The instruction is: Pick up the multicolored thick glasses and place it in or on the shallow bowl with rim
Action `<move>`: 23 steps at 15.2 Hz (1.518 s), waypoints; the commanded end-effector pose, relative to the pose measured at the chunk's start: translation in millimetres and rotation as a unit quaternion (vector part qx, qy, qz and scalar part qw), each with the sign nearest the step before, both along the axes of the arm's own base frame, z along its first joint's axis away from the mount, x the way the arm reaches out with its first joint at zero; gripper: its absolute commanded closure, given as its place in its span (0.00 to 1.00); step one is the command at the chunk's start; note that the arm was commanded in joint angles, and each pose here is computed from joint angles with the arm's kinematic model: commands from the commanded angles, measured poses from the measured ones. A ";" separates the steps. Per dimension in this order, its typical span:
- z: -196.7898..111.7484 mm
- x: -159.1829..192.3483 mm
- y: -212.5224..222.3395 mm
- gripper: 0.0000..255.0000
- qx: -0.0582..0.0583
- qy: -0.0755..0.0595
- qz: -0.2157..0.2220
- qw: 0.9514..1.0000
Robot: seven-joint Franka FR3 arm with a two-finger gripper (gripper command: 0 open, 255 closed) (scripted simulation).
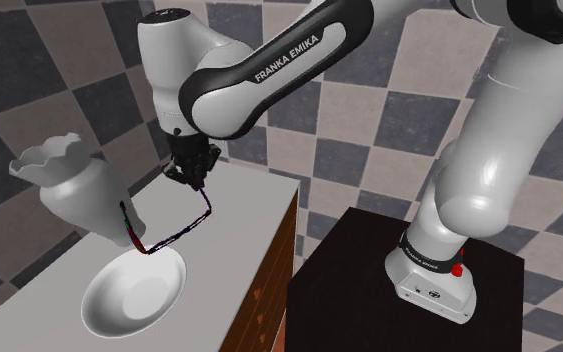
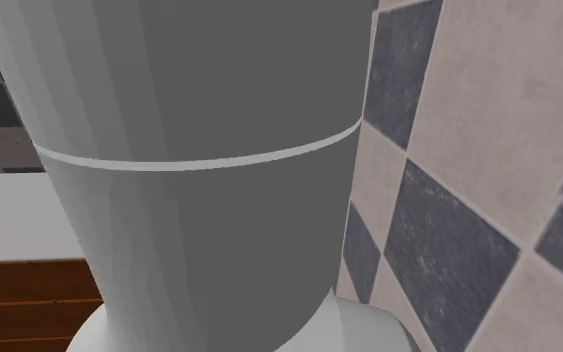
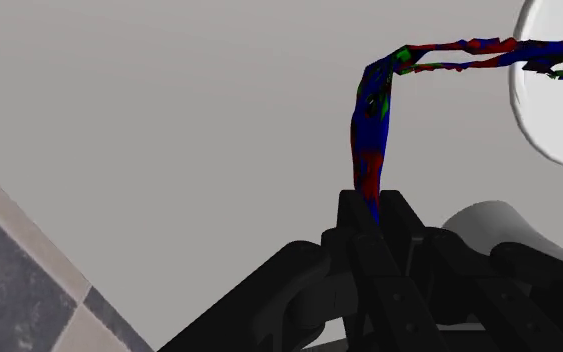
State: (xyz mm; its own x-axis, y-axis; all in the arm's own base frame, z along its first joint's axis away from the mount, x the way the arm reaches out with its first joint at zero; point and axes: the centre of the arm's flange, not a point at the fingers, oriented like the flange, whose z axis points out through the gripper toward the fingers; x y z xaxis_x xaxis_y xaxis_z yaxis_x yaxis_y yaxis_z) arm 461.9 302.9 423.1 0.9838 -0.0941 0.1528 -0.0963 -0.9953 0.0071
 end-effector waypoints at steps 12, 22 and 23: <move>-7.7 -37.7 123.5 1.00 0.000 0.000 -0.001 1.000; -60.5 -37.7 123.5 1.00 0.000 0.000 -0.001 1.000; -65.8 -37.7 123.5 1.00 0.000 0.000 -0.001 1.000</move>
State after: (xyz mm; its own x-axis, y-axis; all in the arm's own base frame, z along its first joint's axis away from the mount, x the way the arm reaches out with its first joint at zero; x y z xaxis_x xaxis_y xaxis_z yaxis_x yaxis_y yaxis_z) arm 424.7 426.6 362.9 0.9836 -0.0965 0.1525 -0.0987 -0.9951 0.0072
